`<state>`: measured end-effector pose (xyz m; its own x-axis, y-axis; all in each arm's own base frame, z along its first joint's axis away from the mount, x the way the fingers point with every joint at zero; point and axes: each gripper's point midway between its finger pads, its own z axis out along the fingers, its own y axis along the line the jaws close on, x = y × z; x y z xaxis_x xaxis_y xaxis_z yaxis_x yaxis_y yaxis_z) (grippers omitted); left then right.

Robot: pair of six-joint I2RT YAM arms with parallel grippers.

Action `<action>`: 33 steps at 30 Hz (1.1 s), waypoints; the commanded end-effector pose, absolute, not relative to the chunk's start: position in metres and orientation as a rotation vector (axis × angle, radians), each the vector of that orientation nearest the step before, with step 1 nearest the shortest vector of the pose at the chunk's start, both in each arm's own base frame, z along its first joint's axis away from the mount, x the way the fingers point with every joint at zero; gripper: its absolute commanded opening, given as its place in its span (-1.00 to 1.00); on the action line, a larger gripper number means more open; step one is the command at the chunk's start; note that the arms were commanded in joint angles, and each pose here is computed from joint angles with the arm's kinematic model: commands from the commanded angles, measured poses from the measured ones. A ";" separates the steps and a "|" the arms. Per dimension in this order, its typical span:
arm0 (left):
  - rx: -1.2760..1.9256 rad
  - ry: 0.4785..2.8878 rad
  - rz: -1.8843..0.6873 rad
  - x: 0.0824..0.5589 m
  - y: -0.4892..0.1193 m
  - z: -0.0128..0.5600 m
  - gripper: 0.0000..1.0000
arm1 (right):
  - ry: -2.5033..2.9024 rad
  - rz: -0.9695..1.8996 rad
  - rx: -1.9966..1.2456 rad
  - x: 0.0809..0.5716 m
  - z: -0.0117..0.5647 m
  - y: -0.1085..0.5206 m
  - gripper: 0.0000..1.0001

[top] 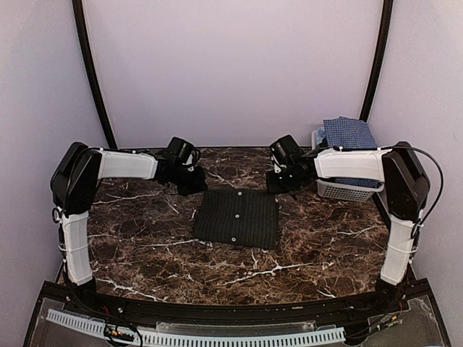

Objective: Fold and stack the long sleeve shirts
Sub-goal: Smooth out the square-folded shirt at the center of the board.

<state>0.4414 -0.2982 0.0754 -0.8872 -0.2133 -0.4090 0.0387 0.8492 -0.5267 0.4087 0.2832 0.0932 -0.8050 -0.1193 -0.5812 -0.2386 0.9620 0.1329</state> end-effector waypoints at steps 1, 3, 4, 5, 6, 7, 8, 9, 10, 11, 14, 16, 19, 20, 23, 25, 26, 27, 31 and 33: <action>-0.158 2.572 -0.816 0.440 -0.295 0.071 -0.93 | 2.529 0.208 -0.185 0.411 0.082 0.254 -1.00; -0.134 2.570 -0.826 0.441 -0.296 0.072 -0.80 | 2.546 0.207 -0.175 0.411 0.075 0.249 -1.00; -0.129 2.573 -0.825 0.442 -0.296 0.072 -0.69 | 2.551 0.204 -0.173 0.411 0.072 0.248 -1.00; -0.113 2.565 -0.827 0.443 -0.297 0.076 -0.63 | 2.558 0.199 -0.176 0.411 0.069 0.248 -1.00; -0.110 2.578 -0.816 0.442 -0.296 0.076 -0.51 | 2.562 0.198 -0.178 0.411 0.069 0.248 -0.99; -0.094 2.567 -0.808 0.444 -0.296 0.083 -0.44 | 2.565 0.197 -0.181 0.411 0.070 0.248 -0.94; -0.091 2.570 -0.799 0.443 -0.294 0.085 -0.32 | 2.562 0.198 -0.181 0.411 0.073 0.249 -0.86; -0.084 2.556 -0.790 0.443 -0.292 0.092 -0.28 | 2.556 0.201 -0.182 0.411 0.078 0.249 -0.72; -0.082 2.551 -0.780 0.442 -0.290 0.095 -0.24 | 2.546 0.203 -0.183 0.411 0.084 0.249 -0.56; -0.074 2.538 -0.780 0.440 -0.289 0.102 -0.23 | 2.536 0.201 -0.183 0.411 0.091 0.250 -0.42; -0.043 2.524 -0.771 0.428 -0.288 0.114 -0.22 | 2.497 0.169 -0.194 0.407 0.114 0.252 -0.15; -0.012 2.530 -0.763 0.413 -0.290 0.117 -0.21 | 2.466 0.172 -0.218 0.402 0.128 0.262 -0.09; 0.038 2.517 -0.811 0.394 -0.302 0.127 -0.26 | 2.430 0.206 -0.271 0.393 0.141 0.286 -0.08; 0.056 2.529 -0.826 0.386 -0.308 0.124 -0.27 | 2.426 0.206 -0.292 0.391 0.142 0.295 -0.08; 0.087 2.541 -0.884 0.370 -0.321 0.121 -0.34 | 2.428 0.256 -0.368 0.387 0.136 0.323 -0.10; 0.122 2.550 -0.912 0.360 -0.332 0.116 -0.38 | 2.453 0.264 -0.409 0.387 0.121 0.337 -0.13; 0.130 2.553 -0.922 0.358 -0.335 0.112 -0.38 | 2.459 0.262 -0.418 0.389 0.116 0.341 -0.14; 0.141 2.553 -0.932 0.356 -0.339 0.111 -0.40 | 2.462 0.264 -0.425 0.392 0.112 0.345 -0.14; 0.176 2.586 -0.977 0.347 -0.351 0.094 -0.44 | 2.500 0.239 -0.436 0.405 0.086 0.349 -0.16; 0.190 2.606 -0.988 0.342 -0.355 0.084 -0.45 | 2.531 0.234 -0.427 0.411 0.069 0.346 -0.18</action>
